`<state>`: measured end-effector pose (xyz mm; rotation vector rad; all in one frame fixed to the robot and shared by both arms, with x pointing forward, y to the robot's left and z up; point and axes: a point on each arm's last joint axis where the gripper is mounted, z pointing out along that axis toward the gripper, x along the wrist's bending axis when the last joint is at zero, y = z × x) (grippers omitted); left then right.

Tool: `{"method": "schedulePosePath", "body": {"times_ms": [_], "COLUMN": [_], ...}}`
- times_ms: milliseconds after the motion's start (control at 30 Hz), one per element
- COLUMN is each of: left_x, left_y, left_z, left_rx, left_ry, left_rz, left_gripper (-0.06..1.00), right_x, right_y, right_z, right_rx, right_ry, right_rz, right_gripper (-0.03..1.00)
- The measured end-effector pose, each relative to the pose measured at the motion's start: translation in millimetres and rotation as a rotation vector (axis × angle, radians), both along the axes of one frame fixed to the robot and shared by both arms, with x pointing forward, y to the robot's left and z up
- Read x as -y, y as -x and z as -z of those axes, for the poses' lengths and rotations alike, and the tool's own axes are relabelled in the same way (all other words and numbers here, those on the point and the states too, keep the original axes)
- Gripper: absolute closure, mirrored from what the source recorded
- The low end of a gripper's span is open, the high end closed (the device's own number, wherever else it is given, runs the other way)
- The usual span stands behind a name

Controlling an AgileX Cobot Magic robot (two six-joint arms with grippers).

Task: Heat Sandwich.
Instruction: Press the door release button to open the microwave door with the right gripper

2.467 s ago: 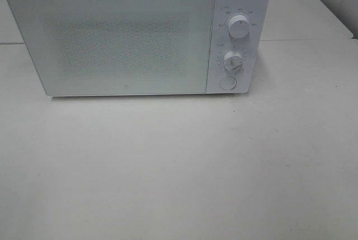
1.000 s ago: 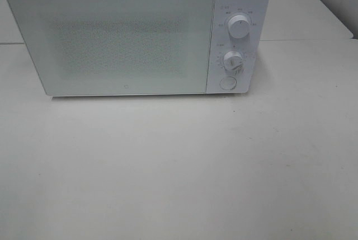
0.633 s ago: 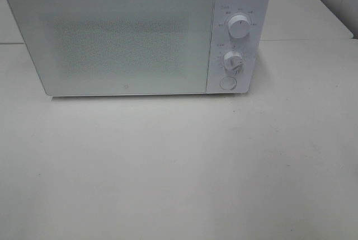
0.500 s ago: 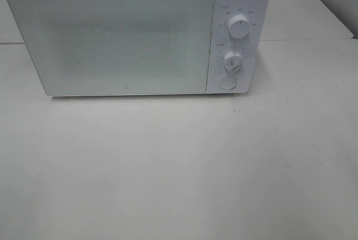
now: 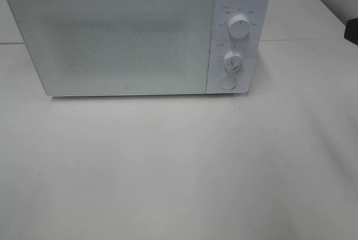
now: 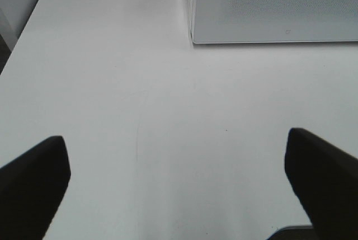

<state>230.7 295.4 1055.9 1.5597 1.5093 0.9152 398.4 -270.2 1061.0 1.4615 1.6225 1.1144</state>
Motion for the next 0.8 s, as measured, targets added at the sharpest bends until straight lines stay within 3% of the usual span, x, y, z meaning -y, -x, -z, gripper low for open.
{"method": "schedulePosePath", "body": {"times_ms": [800], "left_x": [0], "left_y": [0], "left_z": [0], "left_rx": [0.0], "left_ry": [0.0], "left_rz": [0.0], "left_gripper": [-0.05], "right_x": [-15], "right_y": [-59], "right_z": [32], "right_rx": [0.146], "right_ry": [0.0], "right_rz": [-0.059], "right_gripper": [0.23]}}
